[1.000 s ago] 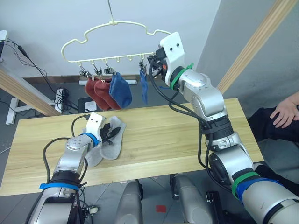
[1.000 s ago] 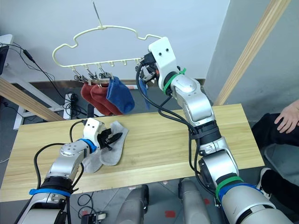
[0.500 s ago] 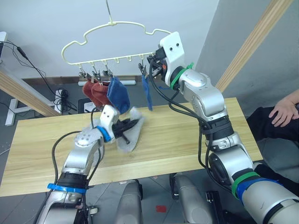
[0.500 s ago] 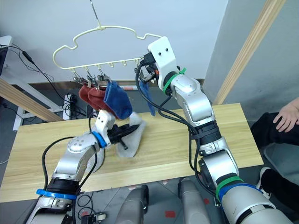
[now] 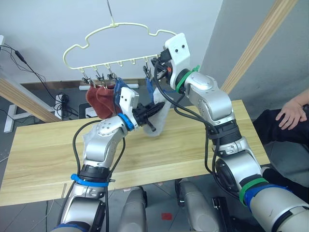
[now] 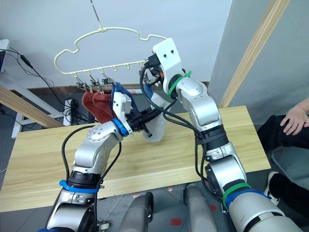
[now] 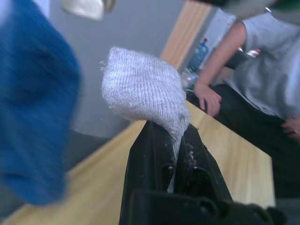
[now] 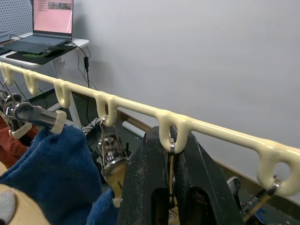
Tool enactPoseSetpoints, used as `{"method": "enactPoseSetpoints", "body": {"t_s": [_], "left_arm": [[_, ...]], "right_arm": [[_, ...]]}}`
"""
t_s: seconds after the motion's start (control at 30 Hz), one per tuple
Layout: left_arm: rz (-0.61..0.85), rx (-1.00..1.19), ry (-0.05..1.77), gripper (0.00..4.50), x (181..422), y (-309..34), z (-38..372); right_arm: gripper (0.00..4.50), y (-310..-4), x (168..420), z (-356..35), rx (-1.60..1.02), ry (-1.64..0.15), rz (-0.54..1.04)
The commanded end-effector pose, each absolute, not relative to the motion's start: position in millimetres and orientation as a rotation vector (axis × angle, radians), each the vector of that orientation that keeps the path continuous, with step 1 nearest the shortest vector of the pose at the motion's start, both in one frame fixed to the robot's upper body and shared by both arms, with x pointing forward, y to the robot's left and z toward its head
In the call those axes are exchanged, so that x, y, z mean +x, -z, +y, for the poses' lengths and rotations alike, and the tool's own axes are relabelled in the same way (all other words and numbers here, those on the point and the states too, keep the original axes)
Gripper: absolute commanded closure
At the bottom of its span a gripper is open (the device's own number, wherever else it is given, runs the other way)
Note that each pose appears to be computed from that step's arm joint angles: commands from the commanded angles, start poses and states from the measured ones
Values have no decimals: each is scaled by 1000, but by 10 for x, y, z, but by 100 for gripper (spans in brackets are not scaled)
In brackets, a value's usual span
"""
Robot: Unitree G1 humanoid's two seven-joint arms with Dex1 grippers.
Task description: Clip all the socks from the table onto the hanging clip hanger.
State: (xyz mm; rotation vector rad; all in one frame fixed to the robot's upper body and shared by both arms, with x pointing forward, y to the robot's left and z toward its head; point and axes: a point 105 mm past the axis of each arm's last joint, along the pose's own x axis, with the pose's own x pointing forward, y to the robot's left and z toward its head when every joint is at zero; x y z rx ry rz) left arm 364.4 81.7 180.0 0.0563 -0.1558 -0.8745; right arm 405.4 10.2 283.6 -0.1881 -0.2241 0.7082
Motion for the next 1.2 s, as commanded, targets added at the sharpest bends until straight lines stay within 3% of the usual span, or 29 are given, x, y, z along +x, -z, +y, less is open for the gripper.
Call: {"method": "enactPoseSetpoints", "body": {"t_s": [0.03,0.93,1.17,1.2], "left_arm": [[-210,47,859,448,3696,-1916,778],[-327,13,804,448,3882,-2237,741],[-326,22,762,450,3933,-2238,777],[-324,20,760,450,3938,-2236,779]], "right_arm": [[450,-2974,3981,141,-175,-727,-272],[450,-2917,3962,155,-122,-751,-225],[214,-2922,3941,152,-114,-756,-222],[214,-2922,3938,151,-115,-756,-222]]}}
